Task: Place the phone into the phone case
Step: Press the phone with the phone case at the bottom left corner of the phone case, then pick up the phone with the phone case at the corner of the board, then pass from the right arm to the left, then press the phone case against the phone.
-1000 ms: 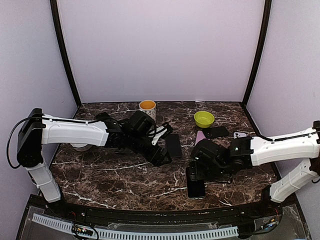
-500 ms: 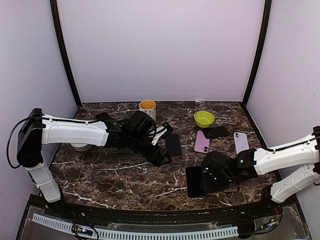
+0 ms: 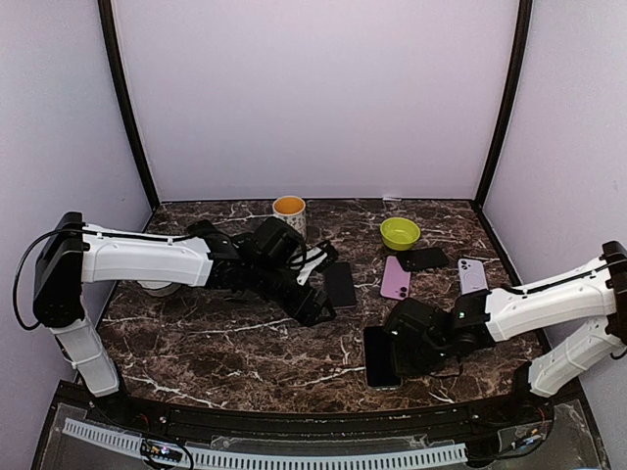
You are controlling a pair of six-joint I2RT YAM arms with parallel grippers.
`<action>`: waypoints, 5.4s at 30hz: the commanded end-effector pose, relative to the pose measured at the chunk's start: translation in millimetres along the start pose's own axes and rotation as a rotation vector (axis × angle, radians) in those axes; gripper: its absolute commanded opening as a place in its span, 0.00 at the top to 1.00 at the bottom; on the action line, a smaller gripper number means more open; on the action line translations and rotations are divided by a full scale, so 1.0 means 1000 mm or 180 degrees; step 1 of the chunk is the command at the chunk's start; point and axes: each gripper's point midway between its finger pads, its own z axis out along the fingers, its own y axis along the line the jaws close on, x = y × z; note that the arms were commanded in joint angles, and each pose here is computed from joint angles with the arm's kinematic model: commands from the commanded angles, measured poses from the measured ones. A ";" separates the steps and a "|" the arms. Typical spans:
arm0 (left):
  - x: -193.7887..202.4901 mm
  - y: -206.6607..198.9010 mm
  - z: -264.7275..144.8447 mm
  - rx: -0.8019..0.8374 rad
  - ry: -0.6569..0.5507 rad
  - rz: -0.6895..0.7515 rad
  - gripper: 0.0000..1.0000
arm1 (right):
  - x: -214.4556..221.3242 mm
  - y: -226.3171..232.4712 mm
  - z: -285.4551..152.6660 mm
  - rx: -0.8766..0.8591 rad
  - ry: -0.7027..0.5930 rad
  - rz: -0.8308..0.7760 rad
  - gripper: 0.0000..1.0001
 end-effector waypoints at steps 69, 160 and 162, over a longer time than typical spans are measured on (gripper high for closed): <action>-0.015 -0.001 -0.013 -0.0074 -0.0106 0.0128 0.19 | -0.019 0.039 0.015 0.0677 -0.0097 -0.0124 0.35; -0.123 -0.138 -0.222 0.1281 -0.2746 0.1891 1.00 | -0.103 0.162 -0.277 -0.2313 -0.2369 -0.3270 0.02; -0.117 -0.142 -0.225 0.1347 -0.2759 0.1991 1.00 | -0.101 0.161 -0.284 -0.2359 -0.2344 -0.3403 0.03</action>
